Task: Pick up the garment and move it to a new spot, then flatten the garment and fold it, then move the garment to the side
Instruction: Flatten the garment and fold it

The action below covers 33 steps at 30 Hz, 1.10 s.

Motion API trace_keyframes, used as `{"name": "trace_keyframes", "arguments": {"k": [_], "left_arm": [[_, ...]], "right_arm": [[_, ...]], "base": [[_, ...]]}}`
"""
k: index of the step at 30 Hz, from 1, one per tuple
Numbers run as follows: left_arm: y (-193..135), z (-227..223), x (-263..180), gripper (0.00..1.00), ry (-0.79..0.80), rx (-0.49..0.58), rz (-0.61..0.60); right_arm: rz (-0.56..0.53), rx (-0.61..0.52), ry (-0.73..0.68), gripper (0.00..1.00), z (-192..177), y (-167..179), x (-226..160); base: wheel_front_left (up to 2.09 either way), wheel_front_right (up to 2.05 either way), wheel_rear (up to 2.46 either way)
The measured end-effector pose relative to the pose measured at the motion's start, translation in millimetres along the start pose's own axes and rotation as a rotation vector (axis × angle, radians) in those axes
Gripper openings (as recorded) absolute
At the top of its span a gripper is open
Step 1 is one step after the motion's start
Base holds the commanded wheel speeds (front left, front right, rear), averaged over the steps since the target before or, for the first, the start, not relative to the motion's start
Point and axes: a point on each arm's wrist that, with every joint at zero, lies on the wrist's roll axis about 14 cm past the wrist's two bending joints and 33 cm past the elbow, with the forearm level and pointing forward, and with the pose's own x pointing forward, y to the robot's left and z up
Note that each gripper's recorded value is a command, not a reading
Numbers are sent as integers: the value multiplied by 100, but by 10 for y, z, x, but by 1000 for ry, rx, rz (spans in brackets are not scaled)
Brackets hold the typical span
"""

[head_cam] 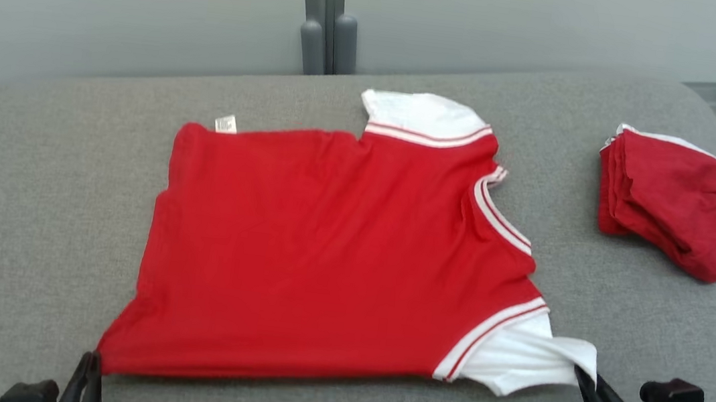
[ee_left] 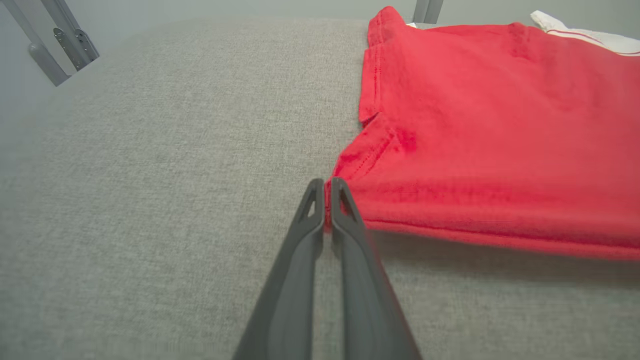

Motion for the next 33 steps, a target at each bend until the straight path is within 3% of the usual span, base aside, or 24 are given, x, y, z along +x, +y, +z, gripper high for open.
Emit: {"name": "trace_keyframes", "arguments": {"k": [7,12,20,33], "left_arm": [[128,-98,-334,0,2,3,30],[182,-48,-441,0,-28,6,40],[-58,294,-256,0,-119,29,-39],[-282,365,246,0,-75,56,-100]], "right_arm": [[65,-9,80,0,-289,133,-313],[119,15,92,0,-288,241,-340],[154,97,16,0,71,359,-22],[208,127,64,0,170,610,550]], "base": [[0,0,0],[0,0,0],[0,0,0],[0,0,0]]}}
